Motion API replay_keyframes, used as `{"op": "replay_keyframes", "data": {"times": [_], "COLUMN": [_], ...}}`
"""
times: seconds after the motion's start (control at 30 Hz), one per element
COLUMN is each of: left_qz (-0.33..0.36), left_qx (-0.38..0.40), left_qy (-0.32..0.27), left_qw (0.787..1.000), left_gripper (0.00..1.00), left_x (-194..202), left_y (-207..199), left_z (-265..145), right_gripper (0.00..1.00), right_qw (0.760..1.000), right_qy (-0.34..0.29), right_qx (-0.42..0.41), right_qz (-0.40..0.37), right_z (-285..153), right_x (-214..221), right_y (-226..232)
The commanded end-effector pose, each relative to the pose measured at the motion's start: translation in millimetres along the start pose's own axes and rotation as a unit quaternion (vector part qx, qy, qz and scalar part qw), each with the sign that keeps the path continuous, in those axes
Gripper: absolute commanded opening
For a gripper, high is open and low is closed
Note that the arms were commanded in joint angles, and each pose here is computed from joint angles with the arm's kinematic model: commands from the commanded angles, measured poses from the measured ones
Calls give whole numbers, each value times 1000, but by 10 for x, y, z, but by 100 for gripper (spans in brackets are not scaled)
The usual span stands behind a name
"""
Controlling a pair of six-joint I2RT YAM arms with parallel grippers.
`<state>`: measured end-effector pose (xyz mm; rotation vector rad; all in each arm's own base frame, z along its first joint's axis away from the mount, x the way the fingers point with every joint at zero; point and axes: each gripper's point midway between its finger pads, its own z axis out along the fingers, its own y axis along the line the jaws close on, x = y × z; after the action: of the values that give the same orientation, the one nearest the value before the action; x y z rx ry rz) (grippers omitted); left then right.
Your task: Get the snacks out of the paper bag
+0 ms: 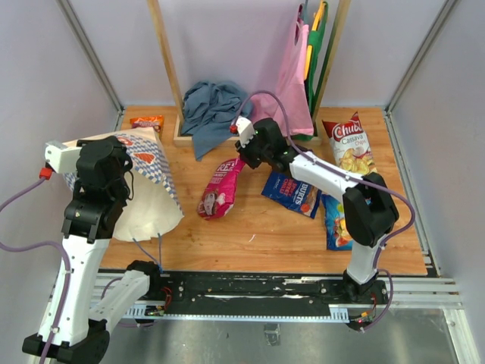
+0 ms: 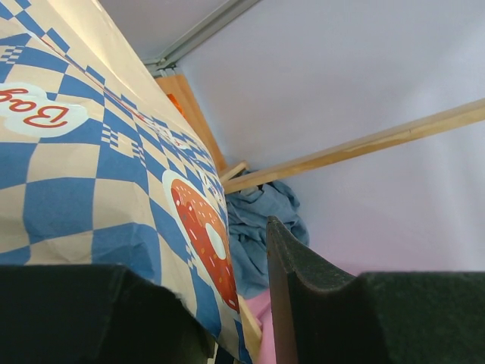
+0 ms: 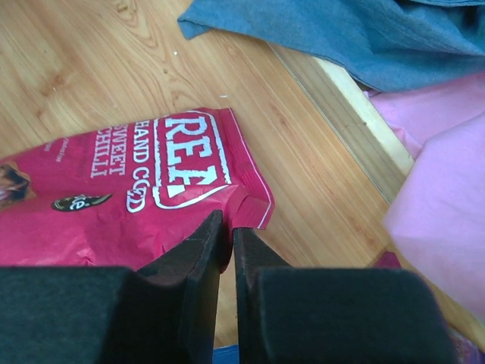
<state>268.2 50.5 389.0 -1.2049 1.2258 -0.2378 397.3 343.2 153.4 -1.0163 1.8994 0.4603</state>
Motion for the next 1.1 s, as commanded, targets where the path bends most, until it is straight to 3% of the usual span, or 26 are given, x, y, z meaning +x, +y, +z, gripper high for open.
{"op": "replay_keyframes", "data": {"times": [0.0,0.03,0.07,0.13,0.17,0.23,0.3,0.4,0.53,0.7,0.8,1.07], "left_qz": [-8,-7,-6,-5,-5,-4,0,2,4,7,11,7], "left_qx": [4,5,4,3,4,3,2,2,4,6,6,16], "left_qy": [-18,-16,-15,-16,-16,-18,-19,-23,-24,-14,-14,-12], "left_qw": [1000,1000,1000,1000,1000,1000,1000,1000,1000,1000,1000,1000], "left_gripper": [32,32,32,33,32,32,32,32,32,32,32,32], "left_x": [-73,-64,-57,-58,-62,-70,-70,-86,-85,-13,-16,-65], "left_y": [-34,-37,-35,-30,-32,-24,-12,-5,11,51,58,-4], "left_z": [23,24,28,29,26,25,28,25,19,23,16,-23], "right_gripper": [12,14,21,60,74,90,99,98,98,98,99,60], "right_qw": [999,999,999,999,1000,1000,998,990,981,988,991,971], "right_qy": [14,14,14,12,9,-14,-58,-137,-167,-117,-64,18], "right_qx": [18,22,24,18,9,-4,-25,-36,-77,-103,-113,-225], "right_qz": [-34,-31,-29,-26,-22,-17,-10,19,69,-8,-7,73], "right_z": [-20,-7,8,9,-10,-94,-273,-587,-899,-958,-934,-675], "right_x": [3,-16,-42,-146,-208,-365,-501,-753,-790,-402,-49,737], "right_y": [-262,-313,-346,-348,-310,-220,-63,76,421,1338,1699,2521]}}
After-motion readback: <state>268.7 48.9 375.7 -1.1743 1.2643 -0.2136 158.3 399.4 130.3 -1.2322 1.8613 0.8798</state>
